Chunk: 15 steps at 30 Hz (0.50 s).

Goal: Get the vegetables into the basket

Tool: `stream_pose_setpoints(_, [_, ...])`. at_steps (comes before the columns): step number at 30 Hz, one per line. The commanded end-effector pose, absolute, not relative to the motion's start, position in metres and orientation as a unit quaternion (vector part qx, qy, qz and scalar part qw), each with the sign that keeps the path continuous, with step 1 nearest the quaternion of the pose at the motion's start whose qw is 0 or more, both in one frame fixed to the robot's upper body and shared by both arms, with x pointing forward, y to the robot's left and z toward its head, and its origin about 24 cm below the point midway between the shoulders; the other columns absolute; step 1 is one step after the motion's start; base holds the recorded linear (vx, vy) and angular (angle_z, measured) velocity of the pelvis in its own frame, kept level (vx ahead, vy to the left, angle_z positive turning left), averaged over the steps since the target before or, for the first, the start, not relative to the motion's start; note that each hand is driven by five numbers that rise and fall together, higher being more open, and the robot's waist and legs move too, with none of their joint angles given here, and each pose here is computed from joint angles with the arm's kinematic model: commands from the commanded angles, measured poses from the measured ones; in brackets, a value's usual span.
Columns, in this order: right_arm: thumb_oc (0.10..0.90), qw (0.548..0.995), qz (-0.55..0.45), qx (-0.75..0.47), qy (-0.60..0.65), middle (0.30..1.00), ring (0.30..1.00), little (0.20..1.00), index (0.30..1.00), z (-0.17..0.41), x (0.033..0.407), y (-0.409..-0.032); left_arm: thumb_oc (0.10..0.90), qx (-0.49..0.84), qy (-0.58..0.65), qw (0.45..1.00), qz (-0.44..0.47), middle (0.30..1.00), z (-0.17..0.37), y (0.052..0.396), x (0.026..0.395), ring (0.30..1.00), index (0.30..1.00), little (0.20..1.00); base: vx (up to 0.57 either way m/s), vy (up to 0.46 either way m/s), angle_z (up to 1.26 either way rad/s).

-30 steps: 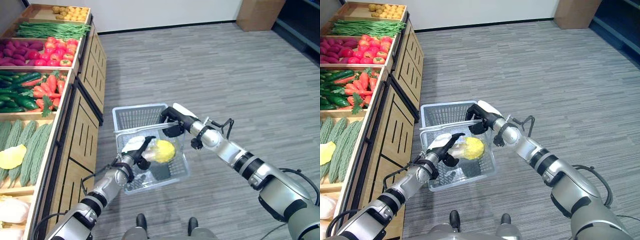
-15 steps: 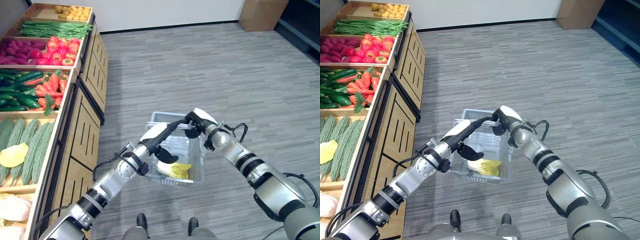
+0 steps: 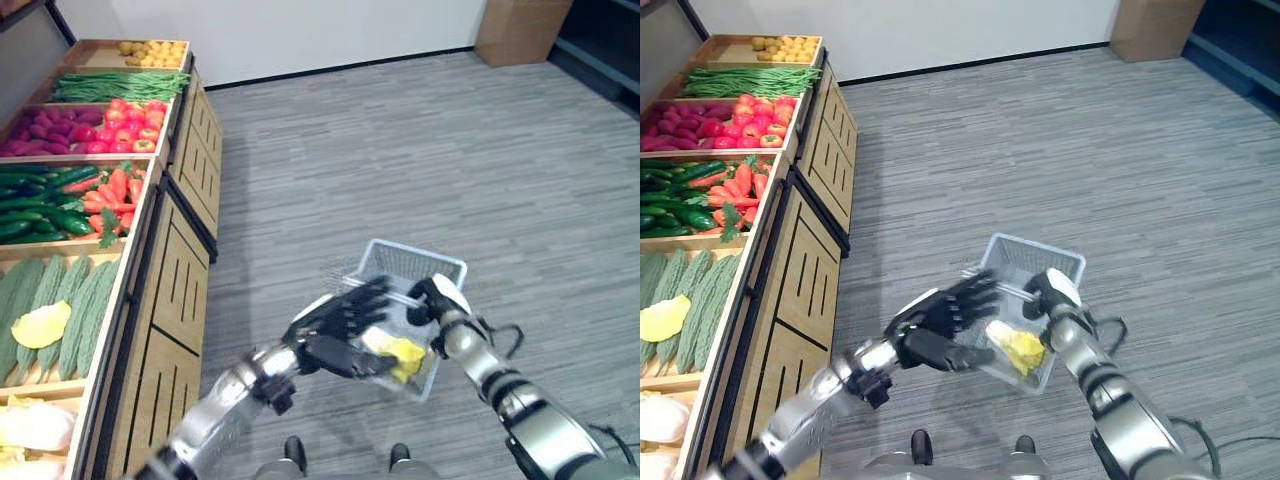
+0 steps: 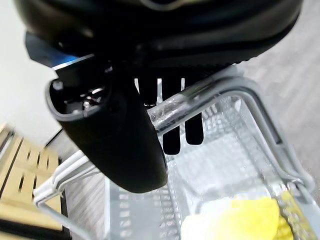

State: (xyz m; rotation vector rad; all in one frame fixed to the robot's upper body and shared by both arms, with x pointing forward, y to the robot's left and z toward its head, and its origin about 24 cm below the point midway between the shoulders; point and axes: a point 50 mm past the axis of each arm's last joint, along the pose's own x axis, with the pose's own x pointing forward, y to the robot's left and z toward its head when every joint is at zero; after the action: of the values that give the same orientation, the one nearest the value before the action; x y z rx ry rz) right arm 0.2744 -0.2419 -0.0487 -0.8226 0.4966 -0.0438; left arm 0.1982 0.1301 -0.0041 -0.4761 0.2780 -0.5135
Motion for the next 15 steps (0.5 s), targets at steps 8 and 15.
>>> stream_pose_setpoints(8, [0.400, 0.920, -0.163, -0.340, 0.108, 0.300, 0.300, 0.300, 0.300, 0.003, 0.269, -0.288, 0.900, -0.143, 0.200, 0.966, 0.081, 1.000, -0.060, 0.199, 0.198, 1.000, 1.000, 1.000, 0.02, -0.002, 0.09])
stream_pose_setpoints(15, [0.400, 0.925, -0.170, -0.311, 0.137, 0.300, 0.300, 0.300, 0.300, -0.018, 0.240, -0.291, 0.900, -0.112, 0.334, 0.914, 0.200, 1.000, -0.113, 0.217, 0.161, 1.000, 1.000, 1.000, 0.00, 0.005, -0.01])
